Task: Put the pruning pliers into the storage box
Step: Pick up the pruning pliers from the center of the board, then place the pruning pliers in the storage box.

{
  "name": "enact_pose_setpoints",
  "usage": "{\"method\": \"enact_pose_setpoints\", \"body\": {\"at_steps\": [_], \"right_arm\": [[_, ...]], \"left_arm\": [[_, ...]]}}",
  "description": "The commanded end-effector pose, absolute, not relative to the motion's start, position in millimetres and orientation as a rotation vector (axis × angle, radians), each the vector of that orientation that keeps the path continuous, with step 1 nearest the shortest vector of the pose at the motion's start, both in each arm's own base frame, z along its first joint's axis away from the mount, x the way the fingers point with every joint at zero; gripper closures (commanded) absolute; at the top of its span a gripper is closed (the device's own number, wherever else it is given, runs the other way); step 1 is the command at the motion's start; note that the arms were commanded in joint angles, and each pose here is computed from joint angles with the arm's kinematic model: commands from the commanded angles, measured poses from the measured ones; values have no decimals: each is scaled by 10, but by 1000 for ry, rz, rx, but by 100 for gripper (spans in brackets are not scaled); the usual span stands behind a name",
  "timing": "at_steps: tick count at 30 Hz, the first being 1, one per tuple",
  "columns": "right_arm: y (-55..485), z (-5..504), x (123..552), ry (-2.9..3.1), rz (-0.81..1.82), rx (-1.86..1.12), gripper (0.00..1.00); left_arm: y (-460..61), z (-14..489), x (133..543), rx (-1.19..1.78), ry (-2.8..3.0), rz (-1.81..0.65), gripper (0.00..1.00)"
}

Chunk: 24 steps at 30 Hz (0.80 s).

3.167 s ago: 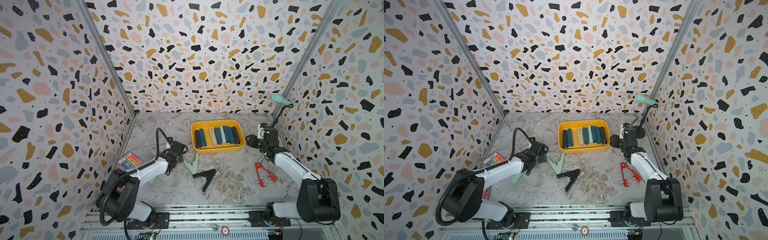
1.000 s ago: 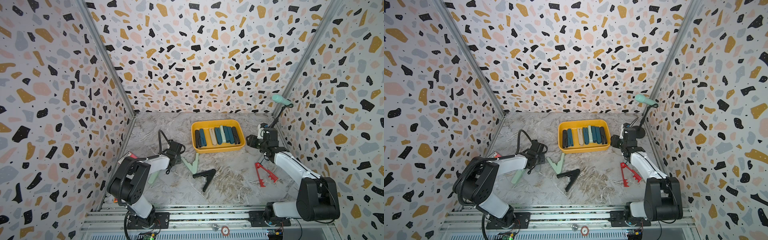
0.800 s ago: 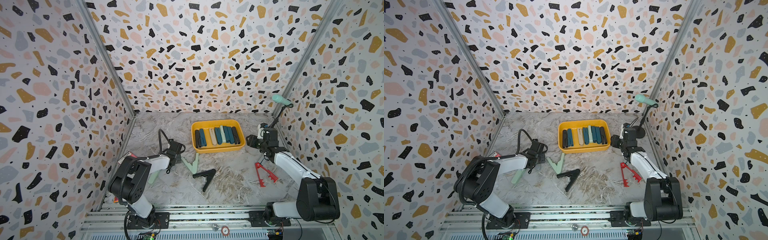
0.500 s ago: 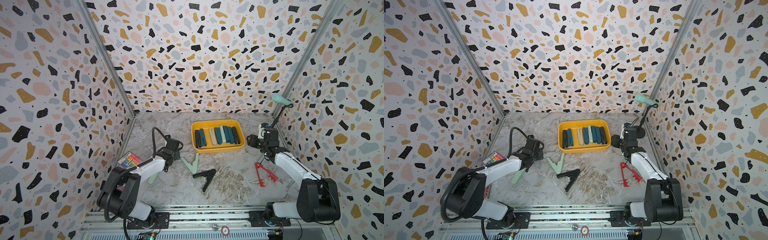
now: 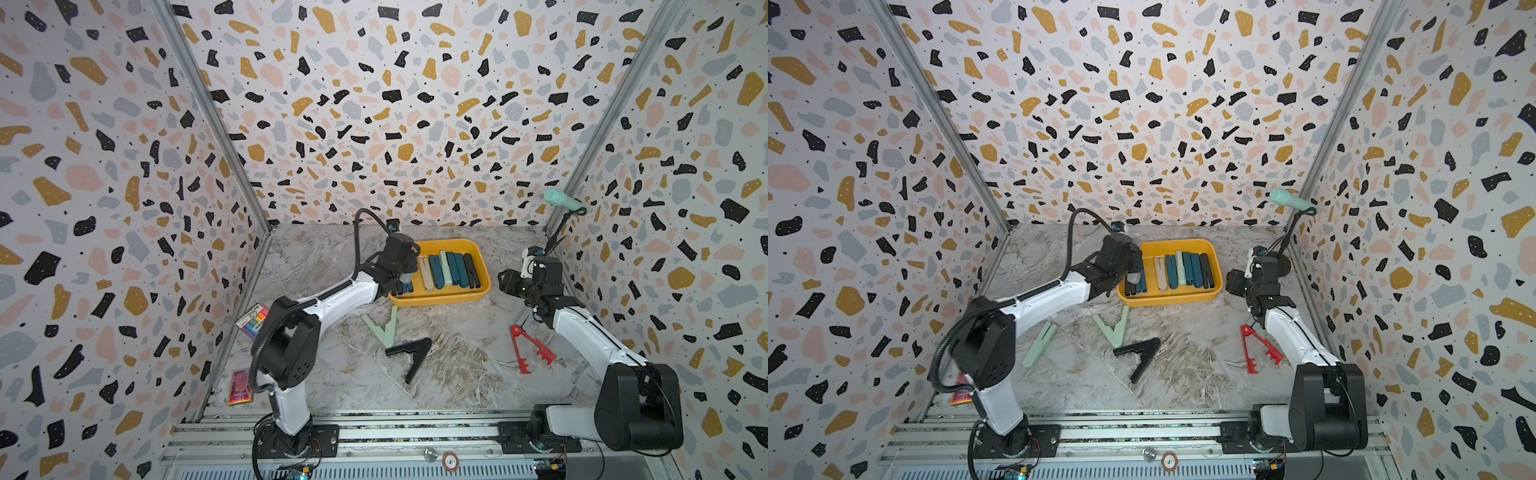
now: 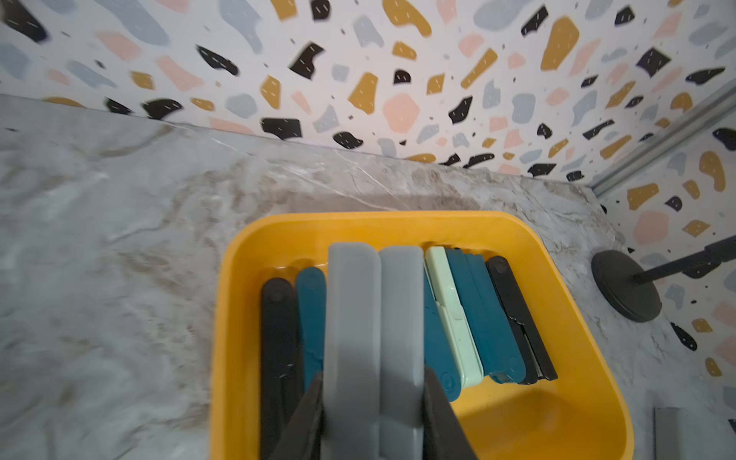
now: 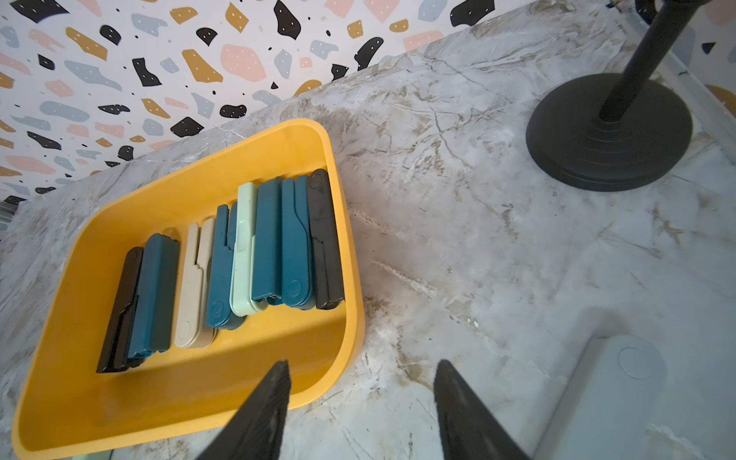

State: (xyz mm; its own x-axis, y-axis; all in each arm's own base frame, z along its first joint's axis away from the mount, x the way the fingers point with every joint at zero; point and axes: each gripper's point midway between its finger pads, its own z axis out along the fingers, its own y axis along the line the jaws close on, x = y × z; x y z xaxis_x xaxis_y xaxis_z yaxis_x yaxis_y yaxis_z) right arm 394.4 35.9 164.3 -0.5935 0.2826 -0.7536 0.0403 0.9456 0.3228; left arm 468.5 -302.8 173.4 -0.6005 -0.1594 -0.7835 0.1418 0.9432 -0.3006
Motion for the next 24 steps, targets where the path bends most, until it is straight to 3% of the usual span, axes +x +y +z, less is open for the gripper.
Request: {"method": "enact_pose_setpoints", "body": {"at_steps": [1,10,16,24], "right_arm": [[315,1738,3910,2163,333,220,40],[272,1671,3886,2168,343,228,40],[249,1662,3877,2168,346,232,40],[254,1647,3883,2170,354,230,40]], "left_arm": [[-3268,1573,4852,-31,2209,-471,100],[-3382,1001,5066,-52,2296,-348,99],[-3296,881,5072,-80,2309,-286,90],[-3347,739,5113,-102,2328,-292,86]]}}
